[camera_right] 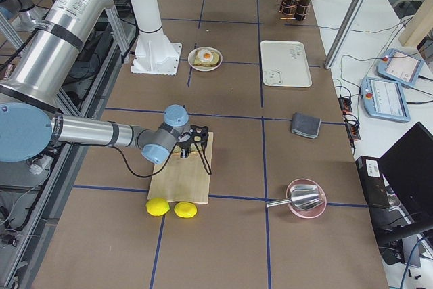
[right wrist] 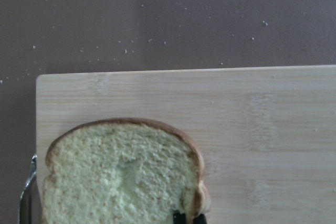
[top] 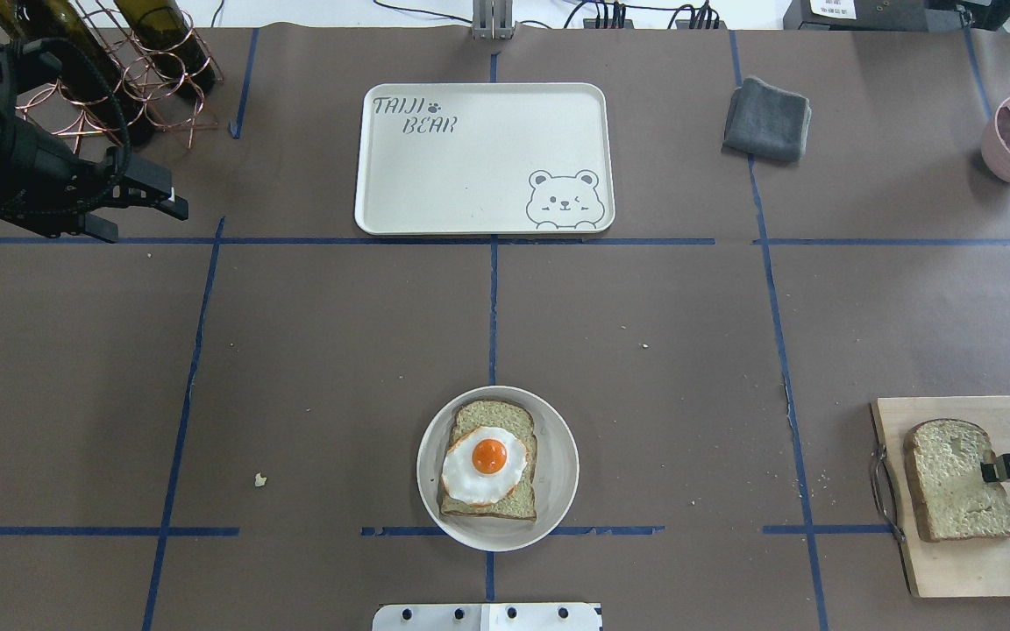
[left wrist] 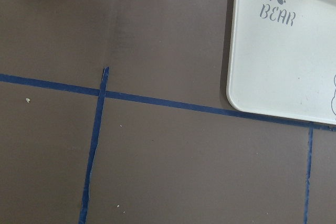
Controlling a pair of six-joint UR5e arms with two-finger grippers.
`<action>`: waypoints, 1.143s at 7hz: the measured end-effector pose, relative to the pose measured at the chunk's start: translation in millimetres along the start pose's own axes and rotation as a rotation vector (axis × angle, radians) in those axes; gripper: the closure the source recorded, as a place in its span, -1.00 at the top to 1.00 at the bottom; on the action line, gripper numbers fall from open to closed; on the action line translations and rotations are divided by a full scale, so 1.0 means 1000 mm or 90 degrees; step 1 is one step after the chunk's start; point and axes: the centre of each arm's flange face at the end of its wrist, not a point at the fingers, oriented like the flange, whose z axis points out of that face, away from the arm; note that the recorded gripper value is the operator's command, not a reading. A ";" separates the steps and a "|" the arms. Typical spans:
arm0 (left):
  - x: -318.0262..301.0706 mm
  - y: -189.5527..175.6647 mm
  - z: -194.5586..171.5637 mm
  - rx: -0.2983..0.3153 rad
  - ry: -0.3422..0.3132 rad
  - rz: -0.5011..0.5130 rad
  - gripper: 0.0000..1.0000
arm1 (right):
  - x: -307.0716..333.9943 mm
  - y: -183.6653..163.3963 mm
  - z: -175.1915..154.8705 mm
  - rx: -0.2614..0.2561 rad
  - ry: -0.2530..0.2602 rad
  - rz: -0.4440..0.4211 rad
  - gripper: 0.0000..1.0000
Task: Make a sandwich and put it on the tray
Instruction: 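Lift the bread slice with the right gripper and carry it over the plate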
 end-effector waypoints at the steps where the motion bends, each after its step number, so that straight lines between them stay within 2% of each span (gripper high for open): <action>1: 0.000 0.000 0.000 0.000 0.000 0.000 1.00 | -0.001 0.000 -0.002 0.003 -0.008 -0.007 -1.00; 3: 0.000 0.000 0.000 0.000 0.000 0.000 1.00 | -0.009 0.001 -0.014 0.012 -0.061 -0.029 -1.00; 6: -0.001 -0.001 0.001 -0.001 -0.001 -0.002 1.00 | -0.018 -0.018 -0.059 0.012 -0.182 -0.024 -1.00; 8: -0.002 -0.001 0.001 -0.001 -0.002 -0.003 1.00 | -0.057 -0.045 -0.083 0.017 -0.257 -0.017 -1.00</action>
